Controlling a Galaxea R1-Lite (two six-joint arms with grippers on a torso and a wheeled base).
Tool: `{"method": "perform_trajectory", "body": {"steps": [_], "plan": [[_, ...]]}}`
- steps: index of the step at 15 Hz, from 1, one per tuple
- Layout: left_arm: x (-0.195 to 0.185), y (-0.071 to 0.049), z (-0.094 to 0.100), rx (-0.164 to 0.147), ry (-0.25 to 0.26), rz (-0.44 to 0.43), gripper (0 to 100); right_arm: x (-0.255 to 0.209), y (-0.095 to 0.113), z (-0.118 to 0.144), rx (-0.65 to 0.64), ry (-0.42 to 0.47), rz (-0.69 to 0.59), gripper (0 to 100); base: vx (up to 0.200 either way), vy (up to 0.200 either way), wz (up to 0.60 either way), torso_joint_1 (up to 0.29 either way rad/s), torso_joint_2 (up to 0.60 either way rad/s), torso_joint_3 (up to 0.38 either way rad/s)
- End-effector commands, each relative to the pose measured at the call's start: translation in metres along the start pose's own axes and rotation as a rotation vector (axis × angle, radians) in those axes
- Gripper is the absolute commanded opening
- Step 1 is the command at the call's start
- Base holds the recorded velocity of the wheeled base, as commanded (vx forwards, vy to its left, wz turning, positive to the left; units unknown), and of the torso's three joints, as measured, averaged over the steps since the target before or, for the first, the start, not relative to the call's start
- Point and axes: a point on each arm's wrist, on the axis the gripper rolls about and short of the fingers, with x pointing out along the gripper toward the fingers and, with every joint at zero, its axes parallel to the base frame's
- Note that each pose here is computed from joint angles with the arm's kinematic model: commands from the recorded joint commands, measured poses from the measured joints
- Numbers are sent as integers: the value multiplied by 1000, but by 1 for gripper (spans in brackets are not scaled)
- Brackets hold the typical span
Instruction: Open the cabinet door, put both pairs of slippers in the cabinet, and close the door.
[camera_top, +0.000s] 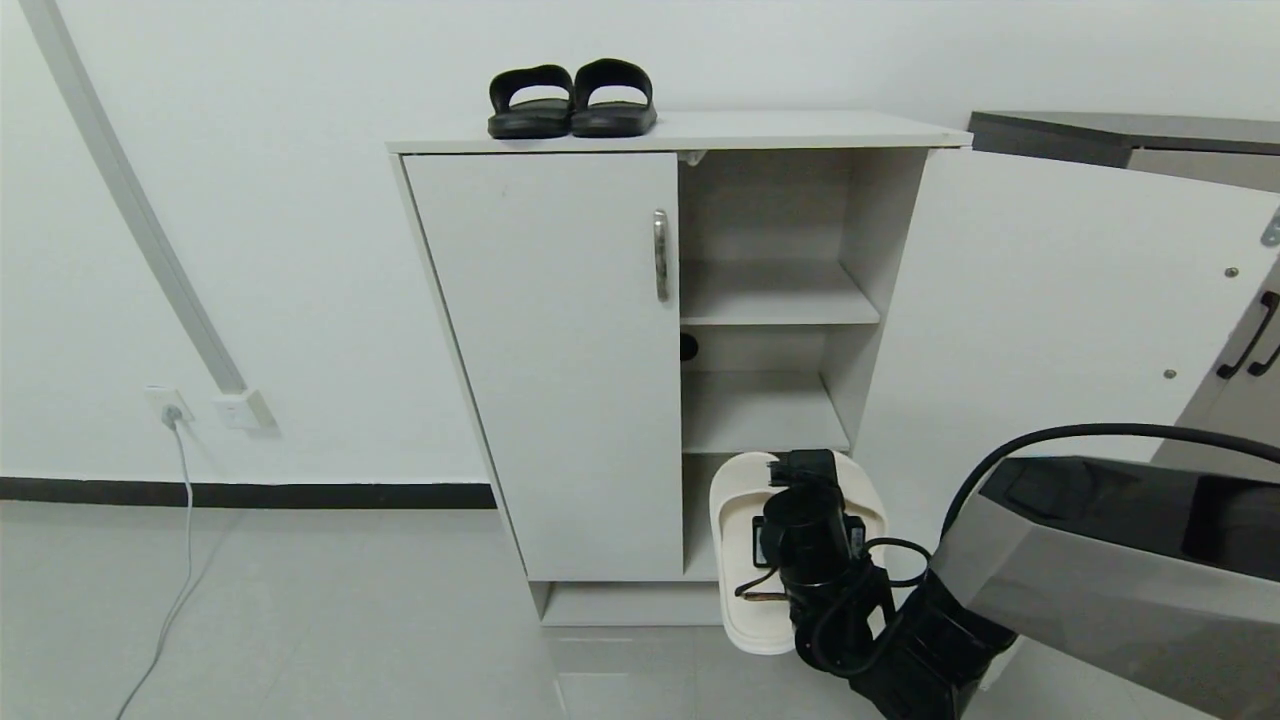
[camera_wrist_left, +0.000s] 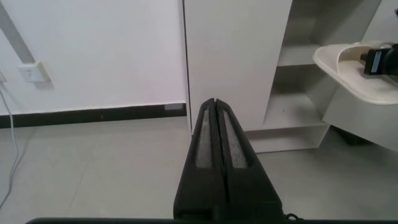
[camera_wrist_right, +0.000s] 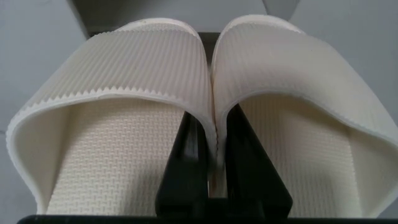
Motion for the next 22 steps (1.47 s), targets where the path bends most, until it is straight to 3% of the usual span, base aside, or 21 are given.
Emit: {"method": "perform_trajectory", "body": {"steps": [1,7,15,22], "plan": [[0,0,0,-2,2,1,0,2,0,-3,-5,4,-2,0,0,0,0,0,0,0],[0,0,0,-11,2,4,0,8,13,10,-46,-43,21,0,0,0,0,0,0,0],[0,0,0,-6,2,2,0,17,14,5,-38,-45,25,0,0,0,0,0,0,0],[0,0,0,-6,2,1,0,17,14,2,-40,-42,23,0,0,0,0,2,3,-156]]}}
